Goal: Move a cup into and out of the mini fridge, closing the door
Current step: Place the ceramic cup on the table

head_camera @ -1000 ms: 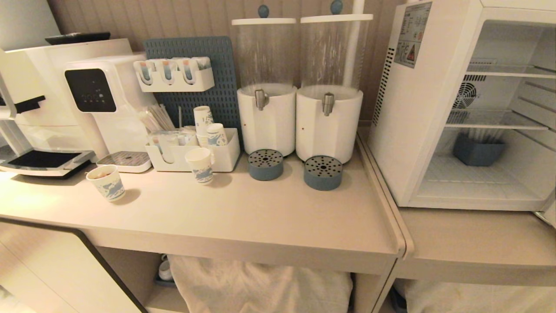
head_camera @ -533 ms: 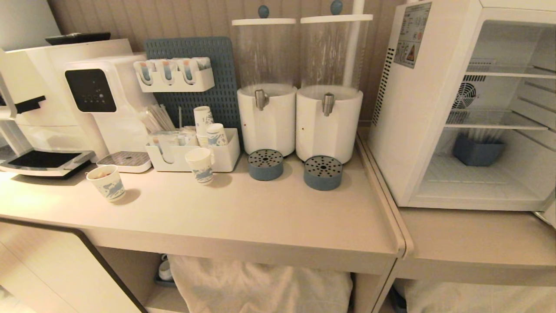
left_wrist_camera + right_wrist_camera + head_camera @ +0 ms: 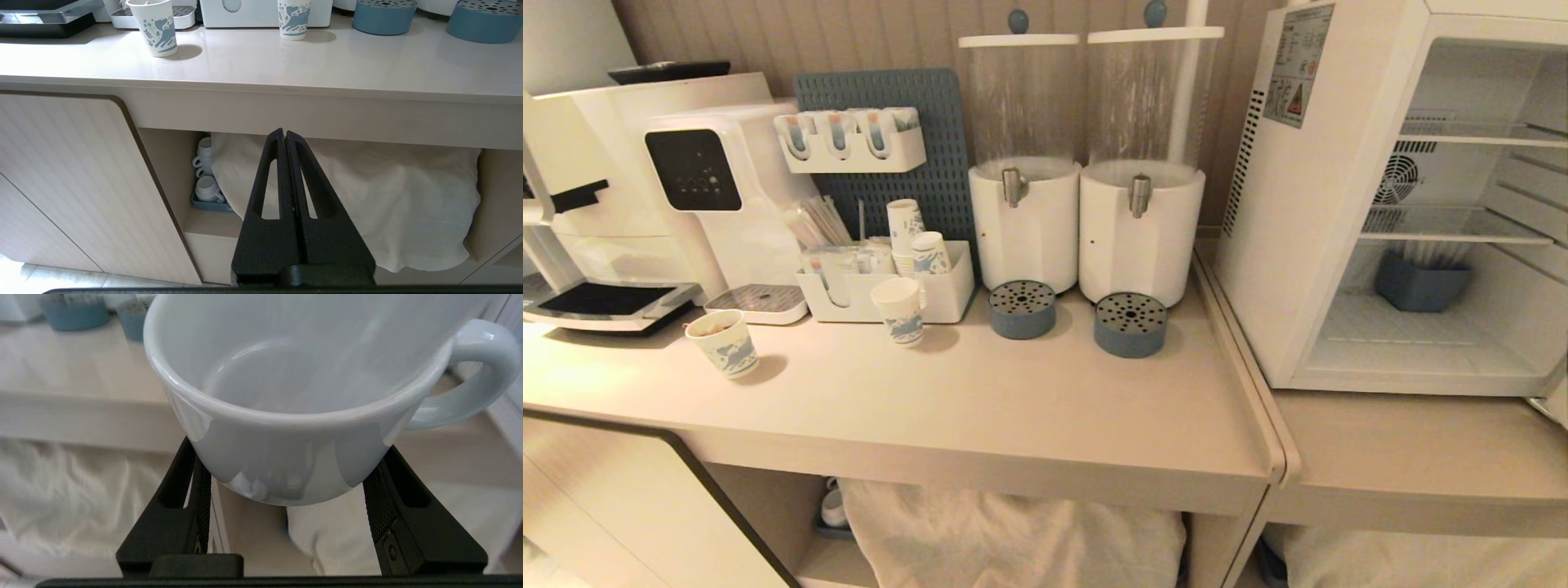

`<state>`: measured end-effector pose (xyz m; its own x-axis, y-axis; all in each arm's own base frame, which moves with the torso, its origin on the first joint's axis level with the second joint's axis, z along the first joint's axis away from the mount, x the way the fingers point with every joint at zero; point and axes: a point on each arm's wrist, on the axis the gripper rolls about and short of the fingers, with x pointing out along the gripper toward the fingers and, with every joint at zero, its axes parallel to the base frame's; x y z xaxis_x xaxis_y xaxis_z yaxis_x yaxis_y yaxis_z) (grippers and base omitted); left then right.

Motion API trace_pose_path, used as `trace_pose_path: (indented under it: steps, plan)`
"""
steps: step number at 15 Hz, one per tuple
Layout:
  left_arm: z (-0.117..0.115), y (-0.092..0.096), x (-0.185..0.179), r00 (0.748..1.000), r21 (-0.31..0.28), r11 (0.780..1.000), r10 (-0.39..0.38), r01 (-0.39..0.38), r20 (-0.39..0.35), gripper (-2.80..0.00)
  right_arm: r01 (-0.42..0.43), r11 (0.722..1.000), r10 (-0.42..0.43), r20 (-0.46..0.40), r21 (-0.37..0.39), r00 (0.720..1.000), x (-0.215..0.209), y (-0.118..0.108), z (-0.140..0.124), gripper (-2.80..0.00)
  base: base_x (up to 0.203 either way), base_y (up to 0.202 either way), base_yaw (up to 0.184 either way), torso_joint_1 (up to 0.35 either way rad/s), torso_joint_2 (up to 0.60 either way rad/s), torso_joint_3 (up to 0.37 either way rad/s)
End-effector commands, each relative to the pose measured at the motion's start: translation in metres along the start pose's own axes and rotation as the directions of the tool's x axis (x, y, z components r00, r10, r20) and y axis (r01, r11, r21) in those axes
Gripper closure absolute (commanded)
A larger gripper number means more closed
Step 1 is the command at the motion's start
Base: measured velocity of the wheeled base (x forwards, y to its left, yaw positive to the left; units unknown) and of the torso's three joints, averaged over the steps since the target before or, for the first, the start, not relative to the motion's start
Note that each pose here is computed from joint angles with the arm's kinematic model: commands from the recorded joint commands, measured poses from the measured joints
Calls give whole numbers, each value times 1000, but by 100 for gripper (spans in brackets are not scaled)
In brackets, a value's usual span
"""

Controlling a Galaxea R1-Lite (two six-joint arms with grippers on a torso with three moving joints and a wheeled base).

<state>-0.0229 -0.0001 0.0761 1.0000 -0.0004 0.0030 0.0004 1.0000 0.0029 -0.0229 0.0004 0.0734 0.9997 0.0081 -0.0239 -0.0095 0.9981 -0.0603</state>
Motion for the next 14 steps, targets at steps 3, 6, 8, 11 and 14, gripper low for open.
trace_pose_path:
  steps: [3,6,8,11,14]
  plan:
    - [0,0,0,1000,0,1000,0,0,-1,0,2,1000,-2,7,2,1000,0,0,1,0,0,0,0,0,0,0]
    - [0,0,0,1000,11,1000,0,0,-1,0,4,1000,-4,5,3,1000,0,0,1,0,0,0,0,0,0,0]
    - [0,0,0,1000,12,1000,0,0,-1,0,4,1000,-4,5,4,1000,0,0,1,0,0,0,0,0,0,0]
    - [0,0,0,1000,14,1000,0,0,-1,0,4,1000,-4,2,4,1000,0,0,1,0,0,0,0,0,0,0]
    - [0,0,0,1000,15,1000,0,0,-1,0,5,1000,-5,1,4,1000,0,0,1,0,0,0,0,0,0,0]
